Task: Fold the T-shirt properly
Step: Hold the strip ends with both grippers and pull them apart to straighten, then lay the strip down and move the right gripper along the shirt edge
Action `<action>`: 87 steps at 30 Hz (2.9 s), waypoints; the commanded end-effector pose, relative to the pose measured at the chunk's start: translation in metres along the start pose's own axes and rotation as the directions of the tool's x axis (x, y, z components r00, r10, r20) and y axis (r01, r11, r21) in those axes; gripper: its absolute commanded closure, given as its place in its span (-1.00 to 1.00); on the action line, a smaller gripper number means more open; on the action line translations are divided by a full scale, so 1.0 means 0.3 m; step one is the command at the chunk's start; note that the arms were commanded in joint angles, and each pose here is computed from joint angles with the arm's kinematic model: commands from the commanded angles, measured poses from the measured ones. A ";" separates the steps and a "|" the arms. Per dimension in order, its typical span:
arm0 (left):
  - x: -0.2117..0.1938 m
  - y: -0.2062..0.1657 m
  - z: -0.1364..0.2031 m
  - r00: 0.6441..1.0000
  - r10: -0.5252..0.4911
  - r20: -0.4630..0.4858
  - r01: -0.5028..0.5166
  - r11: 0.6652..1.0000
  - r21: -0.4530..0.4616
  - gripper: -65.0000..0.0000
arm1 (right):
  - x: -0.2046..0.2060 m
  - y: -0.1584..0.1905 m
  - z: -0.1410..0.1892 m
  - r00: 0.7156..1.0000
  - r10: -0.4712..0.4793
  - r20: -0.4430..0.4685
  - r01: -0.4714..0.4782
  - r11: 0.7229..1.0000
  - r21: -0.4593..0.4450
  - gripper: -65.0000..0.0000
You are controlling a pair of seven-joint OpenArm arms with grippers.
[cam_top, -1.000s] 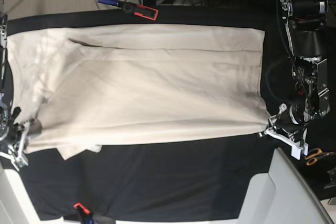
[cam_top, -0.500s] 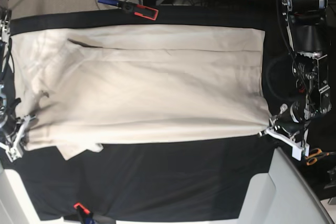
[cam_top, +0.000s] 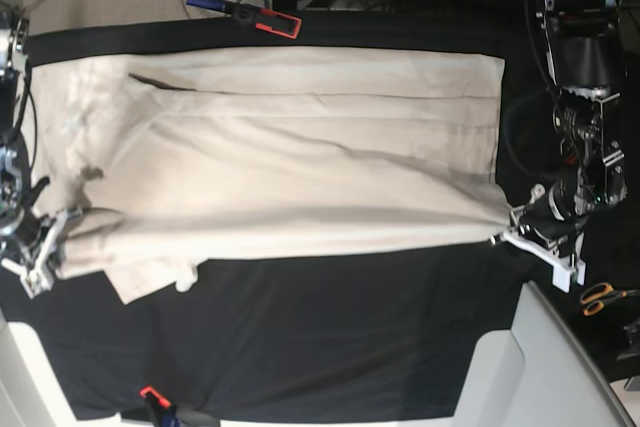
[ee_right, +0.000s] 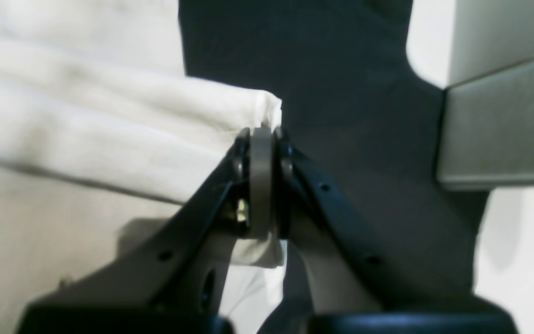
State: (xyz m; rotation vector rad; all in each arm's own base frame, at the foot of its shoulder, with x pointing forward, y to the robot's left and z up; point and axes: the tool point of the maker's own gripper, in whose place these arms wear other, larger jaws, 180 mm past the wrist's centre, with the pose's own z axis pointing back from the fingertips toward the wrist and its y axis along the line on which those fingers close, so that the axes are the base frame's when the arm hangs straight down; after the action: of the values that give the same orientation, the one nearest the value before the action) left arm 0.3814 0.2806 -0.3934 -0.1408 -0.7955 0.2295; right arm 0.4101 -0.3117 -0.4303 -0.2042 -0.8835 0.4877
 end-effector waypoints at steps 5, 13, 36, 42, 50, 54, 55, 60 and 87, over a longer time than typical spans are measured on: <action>0.093 -0.021 0.039 0.996 -0.036 0.084 0.038 0.999 -0.012 1.00 | 0.006 -0.049 0.026 1.000 0.014 0.025 -0.013 0.999 -0.036 1.00; 0.019 0.025 0.053 0.998 -0.052 0.039 0.051 0.999 0.013 1.00 | -0.088 -0.065 0.053 0.998 0.023 -0.059 -0.026 0.999 -0.039 1.00; -0.139 0.007 0.095 0.991 -0.131 -0.042 0.130 0.991 -0.006 1.00 | -0.156 -0.005 0.213 0.983 0.046 -0.177 -0.056 0.997 -0.053 1.00; -0.206 0.014 0.100 0.984 -0.155 -0.091 0.155 0.988 -0.010 1.00 | -0.229 0.029 0.234 0.971 0.042 -0.234 -0.051 0.998 -0.033 1.00; -0.266 0.022 0.109 0.981 -0.150 -0.124 0.150 0.989 -0.008 1.00 | -0.241 0.071 0.225 0.970 0.028 -0.241 -0.033 0.999 -0.019 1.00; -0.298 0.039 0.118 0.978 -0.152 -0.145 0.154 0.988 -0.002 1.00 | -0.251 0.076 0.228 0.968 0.028 -0.248 -0.033 0.999 -0.016 1.00; -0.302 0.040 0.119 0.977 -0.152 -0.146 0.153 0.988 -0.002 1.00 | -0.253 0.077 0.228 0.968 0.028 -0.249 -0.033 0.999 -0.016 1.00; -0.317 0.035 0.115 0.978 -0.142 -0.153 0.143 0.990 -0.004 1.00 | -0.308 0.102 0.224 0.958 0.008 -0.286 -0.007 1.000 0.003 0.99; -0.339 0.020 0.112 0.978 -0.133 -0.162 0.133 0.991 -0.013 1.00 | -0.023 0.060 0.184 0.993 0.039 -0.112 -0.044 0.998 -0.046 -0.58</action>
State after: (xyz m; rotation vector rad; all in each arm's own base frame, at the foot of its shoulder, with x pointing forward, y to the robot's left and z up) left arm 0.2771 0.2571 -0.4526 -0.1104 -0.5979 0.0965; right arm 0.3472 -0.2866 -0.4256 -0.2440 -0.7431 0.4957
